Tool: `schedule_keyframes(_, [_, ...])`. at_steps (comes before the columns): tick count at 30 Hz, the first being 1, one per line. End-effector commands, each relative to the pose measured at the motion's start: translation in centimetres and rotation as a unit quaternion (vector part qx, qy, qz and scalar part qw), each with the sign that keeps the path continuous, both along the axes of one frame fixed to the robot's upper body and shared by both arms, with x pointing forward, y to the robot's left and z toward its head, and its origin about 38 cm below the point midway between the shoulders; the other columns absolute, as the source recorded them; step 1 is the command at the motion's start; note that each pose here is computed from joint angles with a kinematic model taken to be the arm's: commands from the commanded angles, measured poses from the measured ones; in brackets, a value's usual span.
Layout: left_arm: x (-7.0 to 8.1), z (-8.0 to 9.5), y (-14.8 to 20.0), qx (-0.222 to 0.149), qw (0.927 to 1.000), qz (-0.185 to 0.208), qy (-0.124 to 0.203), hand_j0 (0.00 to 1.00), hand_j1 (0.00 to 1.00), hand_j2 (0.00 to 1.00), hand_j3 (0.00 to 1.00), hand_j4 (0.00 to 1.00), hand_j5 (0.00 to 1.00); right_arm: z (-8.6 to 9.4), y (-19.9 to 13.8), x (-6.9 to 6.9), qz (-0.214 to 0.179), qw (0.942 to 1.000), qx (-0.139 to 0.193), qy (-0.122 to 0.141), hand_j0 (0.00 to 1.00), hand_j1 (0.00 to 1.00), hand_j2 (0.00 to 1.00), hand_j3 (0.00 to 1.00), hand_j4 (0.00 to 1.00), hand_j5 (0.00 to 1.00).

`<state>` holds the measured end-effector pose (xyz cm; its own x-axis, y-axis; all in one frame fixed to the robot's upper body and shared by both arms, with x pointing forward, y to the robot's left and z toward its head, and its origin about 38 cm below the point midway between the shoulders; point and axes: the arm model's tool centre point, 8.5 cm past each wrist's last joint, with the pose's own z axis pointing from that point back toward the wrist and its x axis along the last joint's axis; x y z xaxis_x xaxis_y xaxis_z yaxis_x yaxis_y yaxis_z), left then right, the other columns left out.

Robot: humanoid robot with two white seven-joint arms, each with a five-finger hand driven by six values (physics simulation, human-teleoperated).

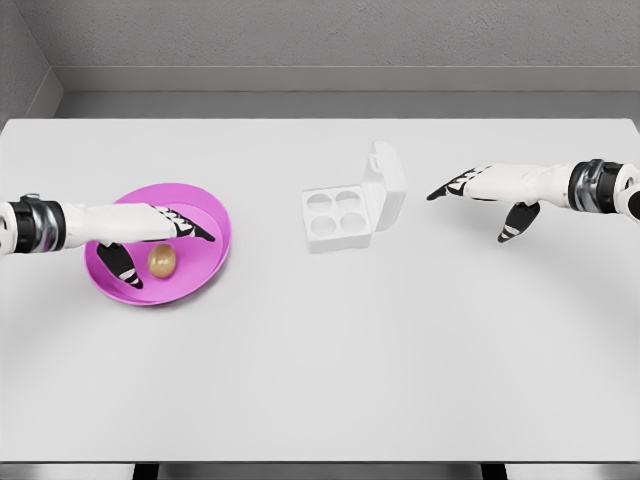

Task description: Pack egg into the box and close the box lid

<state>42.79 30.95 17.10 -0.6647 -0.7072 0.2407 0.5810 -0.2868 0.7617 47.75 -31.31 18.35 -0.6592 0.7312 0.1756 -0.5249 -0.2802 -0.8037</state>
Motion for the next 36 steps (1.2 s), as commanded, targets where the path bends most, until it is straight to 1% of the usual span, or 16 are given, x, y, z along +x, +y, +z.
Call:
schedule_keyframes(1, [0.0,0.0,0.0,-0.001,1.0,0.001,0.0,1.0,1.0,1.0,1.0,1.0,1.0,0.1,0.0,0.0,-0.001,1.0,0.002,0.0,1.0,1.0,1.0,1.0,1.0,1.0])
schedule_keyframes(12, [-0.3,-0.4,0.1,-0.002,1.0,0.001,0.006,1.0,1.0,1.0,1.0,1.0,1.0,0.1,0.1,0.1,0.001,1.0,0.001,0.0,1.0,1.0,1.0,1.0,1.0,1.0])
schedule_keyframes(13, [-0.3,-0.4,0.1,-0.002,1.0,0.001,0.006,0.98,0.98,0.98,0.98,0.98,0.98,0.2,0.1,0.0,0.001,1.0,0.001,0.0,1.0,1.0,1.0,1.0,1.0,1.0])
schedule_keyframes(16, [-0.3,-0.4,0.1,-0.002,1.0,0.0,0.006,0.81,0.81,0.81,0.81,0.81,0.81,0.2,0.2,0.0,0.003,1.0,0.001,-0.001,1.0,1.0,1.0,1.0,1.0,1.0])
schedule_keyframes(17, [-0.4,-0.6,0.1,-0.001,1.0,-0.001,0.007,0.74,0.74,0.74,0.74,0.74,0.74,0.3,0.2,0.1,0.003,1.0,0.001,-0.002,1.0,1.0,1.0,1.0,1.0,1.0])
schedule_keyframes(20, [-0.4,-0.7,0.2,-0.007,1.0,0.003,0.002,0.72,0.72,0.72,0.72,0.72,0.72,0.3,0.2,0.1,0.003,1.0,0.001,-0.002,1.0,1.0,1.0,1.0,1.0,1.0])
schedule_keyframes(23, [-0.3,-0.7,0.2,-0.008,0.9999,0.005,0.003,0.65,0.65,0.65,0.65,0.65,0.65,0.3,0.3,0.0,0.003,1.0,0.001,-0.002,1.0,1.0,1.0,1.0,1.0,1.0])
schedule_keyframes(26, [-0.3,-0.7,0.3,-0.008,0.9999,0.007,0.004,0.64,0.64,0.64,0.64,0.64,0.64,0.3,0.2,0.0,0.003,1.0,0.001,-0.002,1.0,1.0,1.0,1.0,1.0,1.0])
schedule_keyframes(28, [-0.3,-0.8,0.3,-0.008,0.9999,0.007,0.004,0.6,0.6,0.6,0.6,0.6,0.6,0.3,0.2,0.0,0.003,1.0,0.001,-0.002,1.0,1.0,1.0,1.0,1.0,1.0])
schedule_keyframes(31, [-0.4,-0.9,0.3,-0.007,0.9999,0.007,0.005,0.59,0.59,0.59,0.59,0.59,0.59,0.3,0.2,0.0,0.003,1.0,0.0,-0.002,1.0,1.0,1.0,1.0,1.0,1.0])
schedule_keyframes(36, [-0.4,-0.9,0.2,-0.013,0.9999,0.006,0.008,0.5,0.5,0.5,0.5,0.5,0.5,0.3,0.4,0.1,0.005,1.0,-0.001,-0.002,1.0,1.0,1.0,1.0,1.0,1.0])
